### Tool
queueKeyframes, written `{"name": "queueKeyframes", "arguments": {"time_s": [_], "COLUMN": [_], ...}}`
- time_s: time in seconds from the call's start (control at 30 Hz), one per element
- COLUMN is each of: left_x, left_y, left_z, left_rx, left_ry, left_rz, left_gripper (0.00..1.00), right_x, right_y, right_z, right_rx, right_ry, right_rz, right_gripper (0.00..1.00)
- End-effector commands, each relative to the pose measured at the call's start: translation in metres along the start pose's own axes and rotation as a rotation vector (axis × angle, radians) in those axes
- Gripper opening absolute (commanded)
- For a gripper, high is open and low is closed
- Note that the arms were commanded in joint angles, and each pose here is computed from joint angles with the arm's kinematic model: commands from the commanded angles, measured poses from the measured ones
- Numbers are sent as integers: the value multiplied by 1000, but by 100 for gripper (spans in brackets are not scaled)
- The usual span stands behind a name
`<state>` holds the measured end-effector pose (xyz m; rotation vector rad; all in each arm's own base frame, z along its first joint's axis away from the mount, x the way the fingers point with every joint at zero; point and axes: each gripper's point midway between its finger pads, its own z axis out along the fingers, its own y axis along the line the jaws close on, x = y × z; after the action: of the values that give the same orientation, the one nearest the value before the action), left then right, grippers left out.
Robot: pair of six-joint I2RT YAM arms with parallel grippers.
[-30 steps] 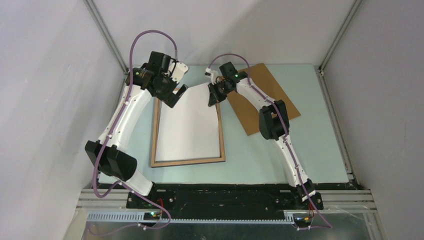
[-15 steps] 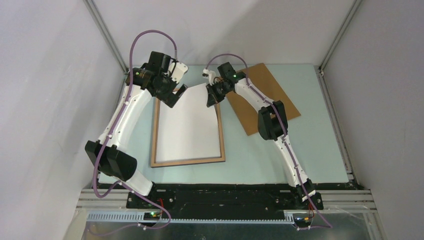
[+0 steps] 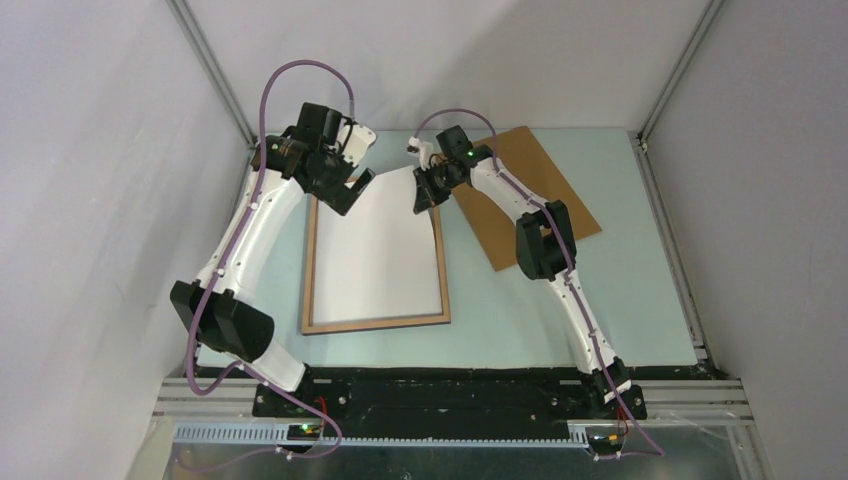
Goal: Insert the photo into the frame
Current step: Turn over the photo from the photo frame.
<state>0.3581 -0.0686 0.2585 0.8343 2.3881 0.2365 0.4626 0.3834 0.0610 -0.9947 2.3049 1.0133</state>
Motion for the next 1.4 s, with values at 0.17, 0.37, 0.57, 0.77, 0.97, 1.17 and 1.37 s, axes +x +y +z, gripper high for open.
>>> {"name": "queueKeyframes", "arguments": {"time_s": [0.17, 0.37, 0.57, 0.77, 0.97, 1.17, 1.37], "left_x": [-6, -6, -4, -2, 0, 1, 1], "left_y": [7, 8, 7, 7, 8, 8, 7], "left_z": [-4, -5, -6, -8, -11, -16, -20], "left_rx": [-21, -25, -26, -28, -34, -37, -34], "left_ry": [-28, -31, -28, -28, -30, -39, -54], "left_rz": [3, 4, 3, 2, 3, 2, -4], "left_gripper": [100, 100, 100, 100, 100, 100, 100], "right_x": [-14, -13, -14, -21, -28, -31, -31], "right_y": [-4, -4, -5, -4, -4, -7, -10], "right_z": [-9, -9, -10, -16, -28, -39, -51], "right_rx": [11, 18, 29, 47, 79, 128, 183], "right_ry": [-54, -55, -58, -73, -88, -83, -80], "right_rz": [13, 20, 28, 24, 18, 12, 7], "right_gripper": [12, 31, 45, 55, 76, 93, 99]}}
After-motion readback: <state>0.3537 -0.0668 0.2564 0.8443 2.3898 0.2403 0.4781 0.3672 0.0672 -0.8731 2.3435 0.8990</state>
